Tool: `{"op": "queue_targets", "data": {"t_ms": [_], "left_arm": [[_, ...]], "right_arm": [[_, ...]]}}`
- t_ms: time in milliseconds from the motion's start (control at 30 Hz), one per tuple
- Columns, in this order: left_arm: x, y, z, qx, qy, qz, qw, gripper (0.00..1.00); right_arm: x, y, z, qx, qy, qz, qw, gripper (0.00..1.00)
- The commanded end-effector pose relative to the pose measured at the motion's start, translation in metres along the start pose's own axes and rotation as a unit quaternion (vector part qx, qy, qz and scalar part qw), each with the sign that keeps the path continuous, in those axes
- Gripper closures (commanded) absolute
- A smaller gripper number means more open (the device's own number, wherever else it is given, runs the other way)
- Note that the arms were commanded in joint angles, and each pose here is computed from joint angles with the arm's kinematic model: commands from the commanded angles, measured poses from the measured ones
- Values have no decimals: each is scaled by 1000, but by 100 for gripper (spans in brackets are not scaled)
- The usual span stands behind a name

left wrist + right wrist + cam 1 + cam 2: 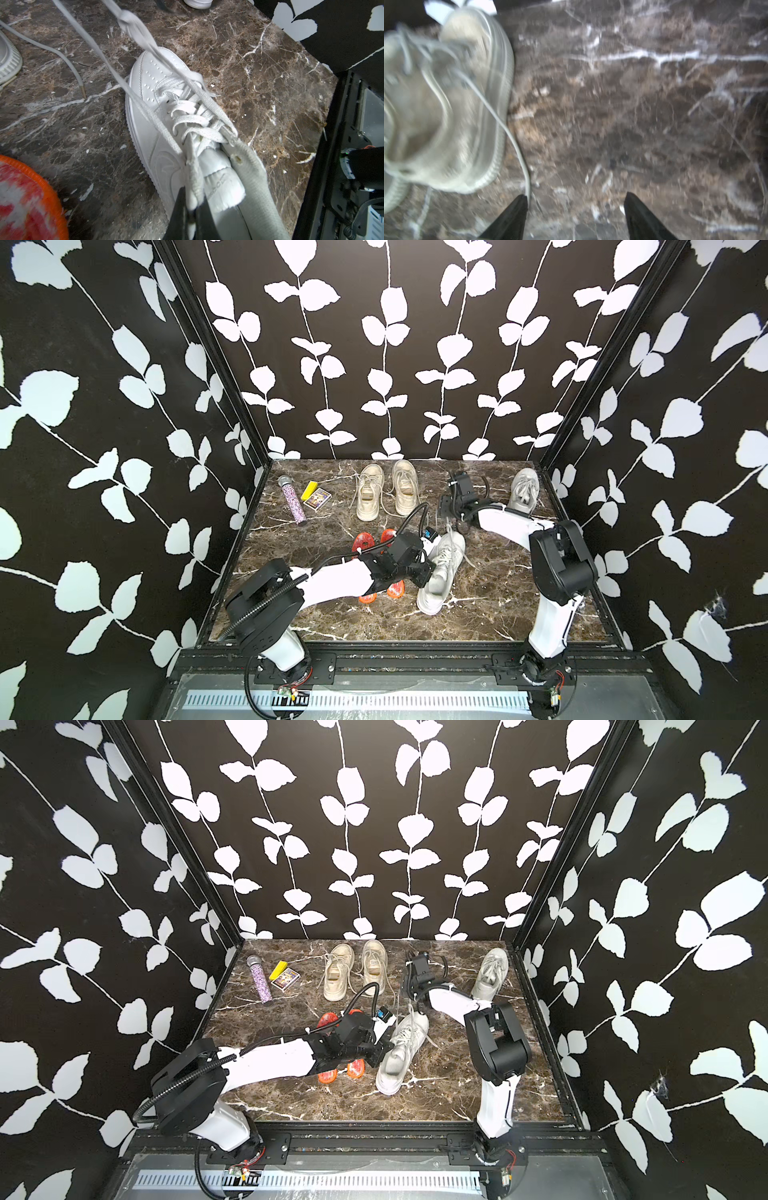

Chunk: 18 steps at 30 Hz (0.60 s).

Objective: Remove the insole from the shoe
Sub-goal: Untie the shoelace on the shoe.

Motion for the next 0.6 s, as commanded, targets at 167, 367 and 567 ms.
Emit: {"op": "queue_targets", "data": {"t_ms": [167,367,567], "left_arm": [[30,-13,24,-18,-71,-8,997,100],[27,-8,25,10,-69,0,998,100],[35,2,24,60,-89,23,994,100]], "right_arm": [[50,-13,-4,-28,-10,-27,999,22],[54,-21,22,-18,-16,-24,999,22],[17,-28,69,23,0,-16,1000,23]]}}
Point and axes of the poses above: each gripper's point midway between its finger pads, its own z axis back along the fingers, its own y axis along the line the jaws close on, x = y × z, the point moved 7 cm from there along z, back along the fingers, and after that the axes turned 3 degrees about -z, right-handed, at the moved point
